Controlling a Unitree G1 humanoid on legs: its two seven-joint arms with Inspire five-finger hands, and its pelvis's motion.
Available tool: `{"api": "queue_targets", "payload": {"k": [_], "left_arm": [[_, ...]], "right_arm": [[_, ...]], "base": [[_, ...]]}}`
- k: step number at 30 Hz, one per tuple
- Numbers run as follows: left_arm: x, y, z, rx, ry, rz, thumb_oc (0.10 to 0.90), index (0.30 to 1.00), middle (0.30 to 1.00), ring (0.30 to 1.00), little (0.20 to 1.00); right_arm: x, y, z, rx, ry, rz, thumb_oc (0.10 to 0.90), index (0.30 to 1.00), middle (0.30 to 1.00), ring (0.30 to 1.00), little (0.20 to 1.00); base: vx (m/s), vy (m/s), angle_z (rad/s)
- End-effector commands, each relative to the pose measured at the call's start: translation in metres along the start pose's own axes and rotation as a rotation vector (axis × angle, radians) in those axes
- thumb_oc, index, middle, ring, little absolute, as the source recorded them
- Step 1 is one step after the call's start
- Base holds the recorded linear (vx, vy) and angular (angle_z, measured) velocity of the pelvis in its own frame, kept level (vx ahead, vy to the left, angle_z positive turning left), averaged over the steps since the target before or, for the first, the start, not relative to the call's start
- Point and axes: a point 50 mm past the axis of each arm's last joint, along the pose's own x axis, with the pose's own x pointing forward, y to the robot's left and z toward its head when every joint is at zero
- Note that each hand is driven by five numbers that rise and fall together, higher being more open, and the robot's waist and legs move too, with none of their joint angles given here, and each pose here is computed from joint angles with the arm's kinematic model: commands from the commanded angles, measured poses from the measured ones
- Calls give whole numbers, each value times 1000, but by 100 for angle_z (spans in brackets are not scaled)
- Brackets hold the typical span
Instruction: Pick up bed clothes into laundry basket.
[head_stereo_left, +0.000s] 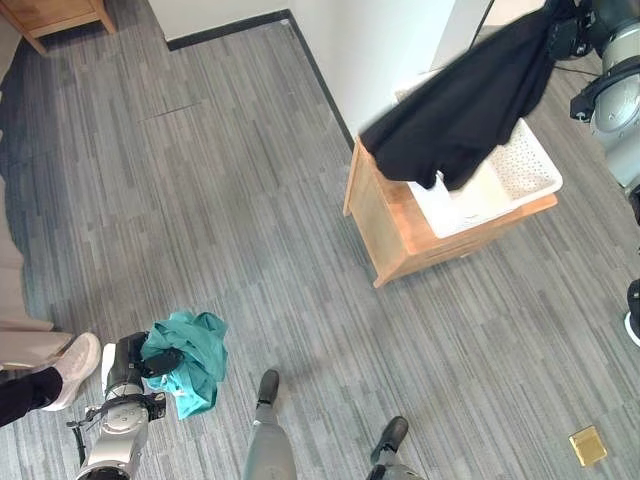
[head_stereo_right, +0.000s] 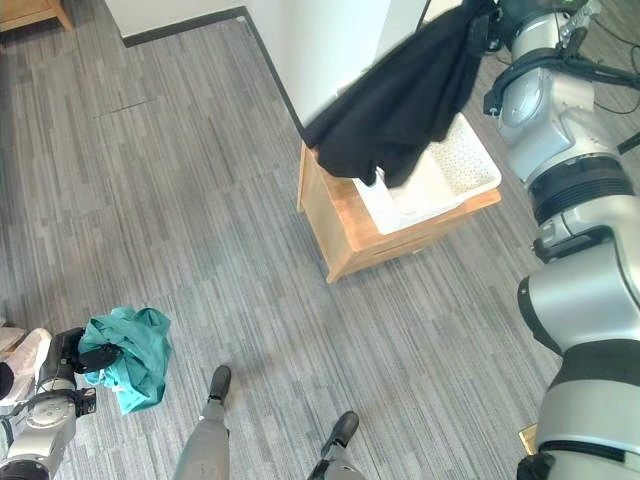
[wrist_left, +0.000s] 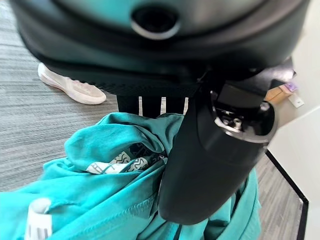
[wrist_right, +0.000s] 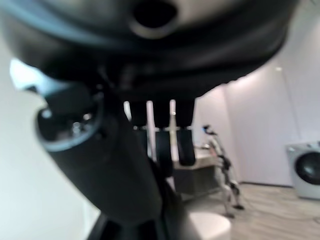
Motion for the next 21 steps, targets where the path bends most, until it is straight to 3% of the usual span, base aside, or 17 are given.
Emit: {"api": "queue_targets", "payload": {"k": [1,12,21], "left_arm": [[15,27,45,12,-184,81,400,300,300,300,300],[10,30,29,0,-130,83,400,300,300,300,300],[8,43,17,57,-80,102,400,300,300,300,300]], "right_arm": [[19,-62,25,52,-57,-265,400,300,300,300,300],[23,-104,39,88,-107,-397,400,300,300,300,300],[26,-143,33,-84,-88,-447,400,300,300,300,300]], "base": [[69,-25,2],[70,-11,7],[63,8,17]]}}
